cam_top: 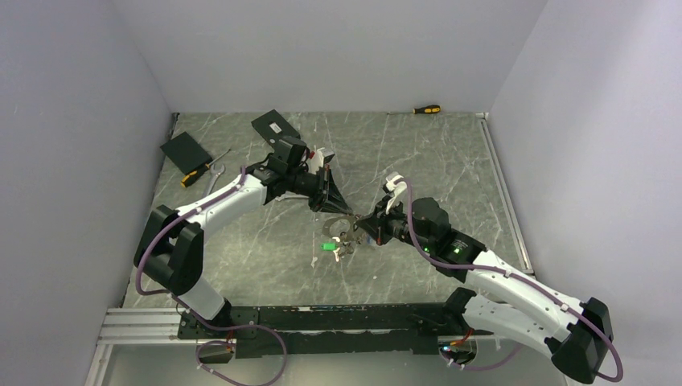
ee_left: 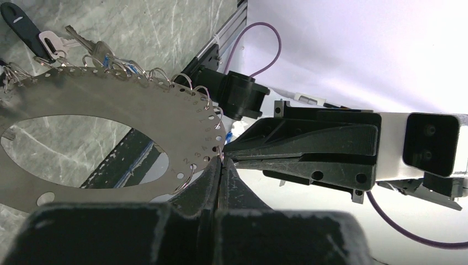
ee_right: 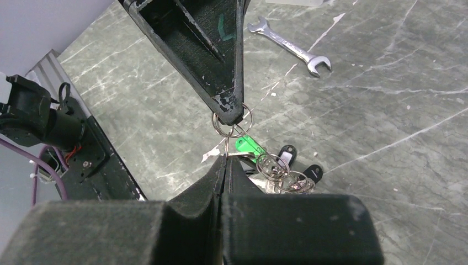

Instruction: Put the keys on the keyring

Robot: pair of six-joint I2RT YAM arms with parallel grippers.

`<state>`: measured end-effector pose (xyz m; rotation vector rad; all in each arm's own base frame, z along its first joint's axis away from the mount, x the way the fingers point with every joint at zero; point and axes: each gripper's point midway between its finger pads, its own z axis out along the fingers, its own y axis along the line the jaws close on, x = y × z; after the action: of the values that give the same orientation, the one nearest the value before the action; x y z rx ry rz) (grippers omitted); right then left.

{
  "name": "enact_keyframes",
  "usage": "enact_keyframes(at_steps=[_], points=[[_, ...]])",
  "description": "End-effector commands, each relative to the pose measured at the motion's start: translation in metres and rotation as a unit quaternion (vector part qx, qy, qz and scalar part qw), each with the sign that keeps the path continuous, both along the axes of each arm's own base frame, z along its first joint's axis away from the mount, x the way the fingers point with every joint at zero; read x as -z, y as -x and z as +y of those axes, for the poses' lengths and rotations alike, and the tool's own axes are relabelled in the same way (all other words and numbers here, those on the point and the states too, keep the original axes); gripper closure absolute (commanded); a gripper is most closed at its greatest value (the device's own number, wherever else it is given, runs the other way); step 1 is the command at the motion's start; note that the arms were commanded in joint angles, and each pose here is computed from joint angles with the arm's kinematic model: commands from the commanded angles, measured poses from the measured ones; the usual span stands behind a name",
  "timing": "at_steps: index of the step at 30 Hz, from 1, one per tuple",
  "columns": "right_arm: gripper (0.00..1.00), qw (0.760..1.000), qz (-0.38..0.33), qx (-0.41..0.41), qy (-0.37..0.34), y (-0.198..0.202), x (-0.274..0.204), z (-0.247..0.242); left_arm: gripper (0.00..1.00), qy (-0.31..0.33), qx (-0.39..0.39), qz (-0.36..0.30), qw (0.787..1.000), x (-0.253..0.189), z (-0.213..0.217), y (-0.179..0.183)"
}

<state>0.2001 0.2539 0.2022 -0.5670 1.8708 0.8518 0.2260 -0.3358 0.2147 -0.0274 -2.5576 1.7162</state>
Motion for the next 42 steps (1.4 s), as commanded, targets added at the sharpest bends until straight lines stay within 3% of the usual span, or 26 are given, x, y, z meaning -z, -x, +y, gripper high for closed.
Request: enact_keyframes(at_steps=[1,17,42], points=[[1.0,0.999,-0.026,0.011,-0.028,-0.007,-0.023,0.002,1.0,0.02,0.015,-0.065,0.998,-0.028,0.002,0.002],[1.0,1.0,-0.019,0.009,-0.024,-0.008,-0.018,0.005,1.0,0.012,0.033,-0.13,0.991,-0.026,-0.003,0.004],[1.0,1.0,-0.009,0.016,-0.005,-0.006,-0.003,-0.002,1.0,0.015,0.034,-0.15,0.988,-0.031,-0.006,0.007]])
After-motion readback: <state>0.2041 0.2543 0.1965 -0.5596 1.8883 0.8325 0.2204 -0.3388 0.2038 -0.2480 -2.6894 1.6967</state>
